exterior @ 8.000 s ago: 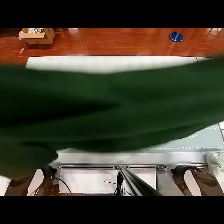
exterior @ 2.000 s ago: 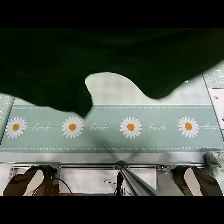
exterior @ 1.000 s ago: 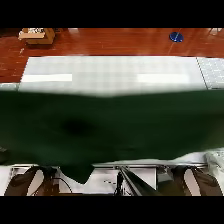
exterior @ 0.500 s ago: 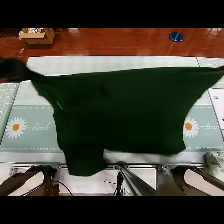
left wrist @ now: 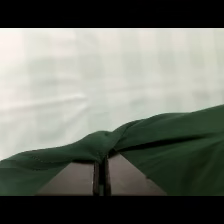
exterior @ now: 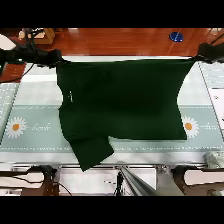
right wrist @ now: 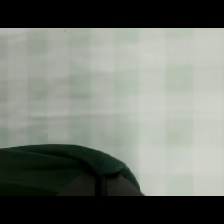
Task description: Fold the shirts.
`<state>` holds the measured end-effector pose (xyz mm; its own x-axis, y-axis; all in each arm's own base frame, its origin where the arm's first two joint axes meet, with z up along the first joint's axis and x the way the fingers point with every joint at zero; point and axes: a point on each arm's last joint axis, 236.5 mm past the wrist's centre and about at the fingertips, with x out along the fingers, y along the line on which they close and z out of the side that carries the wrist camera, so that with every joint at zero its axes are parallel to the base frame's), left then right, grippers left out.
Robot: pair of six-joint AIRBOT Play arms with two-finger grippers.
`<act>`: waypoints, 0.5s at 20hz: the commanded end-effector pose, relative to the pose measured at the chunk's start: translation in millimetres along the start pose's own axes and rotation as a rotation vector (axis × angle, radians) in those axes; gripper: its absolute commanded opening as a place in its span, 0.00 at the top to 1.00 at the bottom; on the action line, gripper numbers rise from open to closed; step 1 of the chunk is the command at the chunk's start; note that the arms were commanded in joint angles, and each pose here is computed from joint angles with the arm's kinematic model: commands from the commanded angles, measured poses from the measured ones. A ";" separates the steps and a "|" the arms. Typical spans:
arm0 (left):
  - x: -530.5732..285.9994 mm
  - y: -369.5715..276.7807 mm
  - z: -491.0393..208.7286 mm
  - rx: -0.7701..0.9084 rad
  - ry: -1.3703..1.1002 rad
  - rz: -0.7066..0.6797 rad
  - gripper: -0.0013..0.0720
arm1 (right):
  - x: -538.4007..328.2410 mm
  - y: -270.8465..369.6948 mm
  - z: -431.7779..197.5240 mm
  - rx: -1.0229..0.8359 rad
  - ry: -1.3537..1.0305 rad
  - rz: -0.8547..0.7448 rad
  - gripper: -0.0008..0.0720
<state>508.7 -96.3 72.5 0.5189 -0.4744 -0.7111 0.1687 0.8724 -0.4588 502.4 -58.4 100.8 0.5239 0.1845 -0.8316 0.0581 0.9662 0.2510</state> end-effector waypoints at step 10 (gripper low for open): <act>105.7 43.8 -30.4 0.035 0.058 0.016 0.94 | 119.5 -1.8 -13.6 -0.015 0.066 -0.016 0.95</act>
<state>546.1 -110.1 -21.8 0.4954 -0.4641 -0.7343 0.1871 0.8825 -0.4315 558.5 -38.5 10.5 0.5096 0.1755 -0.8423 0.0535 0.9706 0.2347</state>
